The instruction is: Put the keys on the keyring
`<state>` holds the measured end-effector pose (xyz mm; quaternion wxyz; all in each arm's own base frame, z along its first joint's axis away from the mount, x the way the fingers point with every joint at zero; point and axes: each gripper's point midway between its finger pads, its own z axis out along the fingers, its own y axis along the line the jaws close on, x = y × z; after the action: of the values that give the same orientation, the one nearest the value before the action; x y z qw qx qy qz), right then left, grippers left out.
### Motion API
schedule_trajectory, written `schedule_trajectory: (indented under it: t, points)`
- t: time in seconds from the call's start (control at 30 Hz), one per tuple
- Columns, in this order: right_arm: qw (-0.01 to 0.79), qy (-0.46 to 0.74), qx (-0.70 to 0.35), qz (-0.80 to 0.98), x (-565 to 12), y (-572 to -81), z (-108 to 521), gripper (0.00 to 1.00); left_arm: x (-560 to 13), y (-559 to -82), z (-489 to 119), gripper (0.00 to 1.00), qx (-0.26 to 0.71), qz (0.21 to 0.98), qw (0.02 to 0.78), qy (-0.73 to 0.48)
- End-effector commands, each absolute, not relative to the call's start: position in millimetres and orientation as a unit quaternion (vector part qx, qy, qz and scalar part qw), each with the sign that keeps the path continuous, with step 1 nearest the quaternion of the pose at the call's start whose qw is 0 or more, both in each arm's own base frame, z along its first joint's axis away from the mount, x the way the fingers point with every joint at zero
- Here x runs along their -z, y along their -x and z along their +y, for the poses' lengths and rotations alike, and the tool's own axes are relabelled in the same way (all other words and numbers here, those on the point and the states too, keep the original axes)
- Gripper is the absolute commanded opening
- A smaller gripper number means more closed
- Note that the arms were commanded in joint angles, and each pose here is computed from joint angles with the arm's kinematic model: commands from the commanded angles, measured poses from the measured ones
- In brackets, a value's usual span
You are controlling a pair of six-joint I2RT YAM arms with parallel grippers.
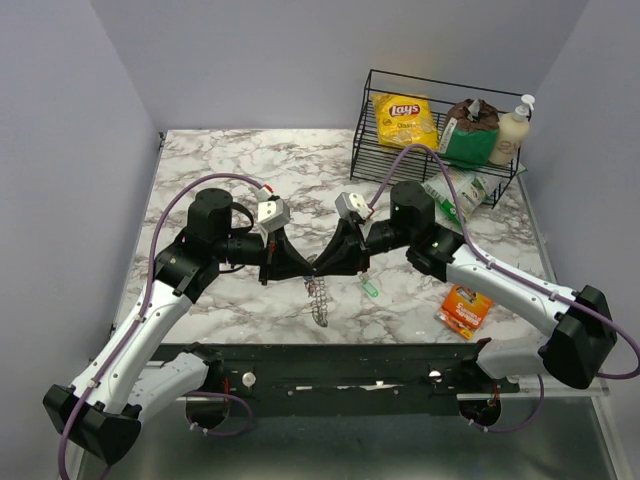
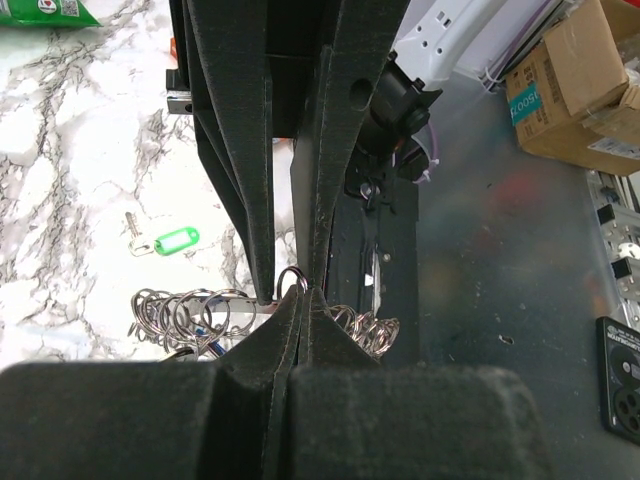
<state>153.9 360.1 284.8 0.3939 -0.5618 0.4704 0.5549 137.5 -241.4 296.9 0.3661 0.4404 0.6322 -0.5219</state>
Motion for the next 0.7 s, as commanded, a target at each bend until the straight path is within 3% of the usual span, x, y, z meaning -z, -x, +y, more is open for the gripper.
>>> schedule_trajectory:
  t: [0.0,0.03,0.1,0.17,0.5,0.67]
  points:
    - [0.412,0.560,-0.548,0.466,-292.4,-158.8,359.6,0.27,-308.7,-125.9,-240.9,0.00,0.533,0.605,0.371,-0.461]
    - [0.415,0.560,-0.547,0.465,-294.1,-158.8,359.2,0.28,-308.1,-125.7,-240.4,0.00,0.532,0.606,0.370,-0.461]
    - [0.419,0.556,-0.542,0.470,-294.4,-161.1,359.3,0.38,-306.9,-125.7,-240.3,0.00,0.530,0.607,0.369,-0.462]
    - [0.422,0.554,-0.540,0.473,-293.8,-161.6,358.8,0.41,-306.3,-125.5,-240.0,0.00,0.530,0.608,0.368,-0.462]
    - [0.424,0.551,-0.536,0.479,-293.8,-162.6,357.5,0.38,-305.6,-125.3,-239.3,0.00,0.529,0.611,0.367,-0.461]
    - [0.426,0.550,-0.530,0.484,-291.8,-164.3,356.5,0.31,-307.1,-124.0,-238.9,0.00,0.530,0.609,0.368,-0.462]
